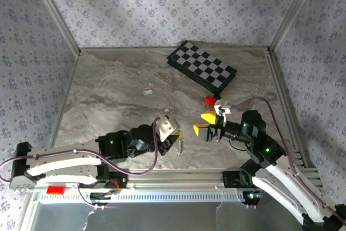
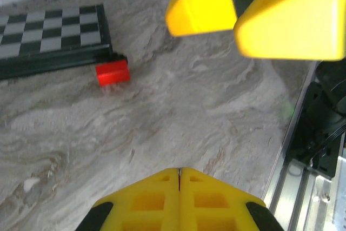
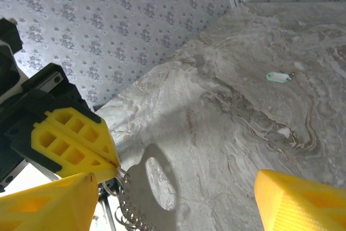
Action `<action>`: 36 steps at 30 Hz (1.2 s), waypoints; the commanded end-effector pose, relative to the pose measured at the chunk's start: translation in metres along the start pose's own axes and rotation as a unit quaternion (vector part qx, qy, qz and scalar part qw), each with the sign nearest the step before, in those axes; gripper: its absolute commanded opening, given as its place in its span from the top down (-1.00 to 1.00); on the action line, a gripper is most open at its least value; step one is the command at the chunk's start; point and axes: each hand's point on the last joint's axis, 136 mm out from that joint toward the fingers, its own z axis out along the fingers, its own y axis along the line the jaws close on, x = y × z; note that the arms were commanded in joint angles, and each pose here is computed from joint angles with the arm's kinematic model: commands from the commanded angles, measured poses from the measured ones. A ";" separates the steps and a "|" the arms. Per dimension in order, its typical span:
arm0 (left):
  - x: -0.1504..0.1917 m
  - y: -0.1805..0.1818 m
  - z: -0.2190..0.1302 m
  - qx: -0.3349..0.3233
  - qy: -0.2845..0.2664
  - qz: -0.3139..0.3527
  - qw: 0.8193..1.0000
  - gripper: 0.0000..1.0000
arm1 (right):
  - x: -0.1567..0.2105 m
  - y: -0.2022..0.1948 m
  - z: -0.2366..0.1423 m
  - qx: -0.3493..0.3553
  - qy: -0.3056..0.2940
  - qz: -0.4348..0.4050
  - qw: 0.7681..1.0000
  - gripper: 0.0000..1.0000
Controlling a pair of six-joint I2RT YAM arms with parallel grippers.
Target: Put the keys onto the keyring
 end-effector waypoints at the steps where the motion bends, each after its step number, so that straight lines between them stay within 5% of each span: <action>1: -0.034 -0.014 -0.009 0.033 -0.071 0.025 0.997 1.00 | -0.007 0.011 -0.003 -0.023 -0.021 -0.008 0.999 -0.40; 21: -0.097 -0.044 -0.030 0.109 -0.207 0.056 0.971 1.00 | -0.023 0.063 -0.023 -0.113 -0.091 -0.086 0.986 -0.13; 36: -0.111 -0.066 -0.042 0.172 -0.236 0.065 0.954 1.00 | -0.023 0.084 -0.029 -0.159 -0.103 -0.115 0.975 0.04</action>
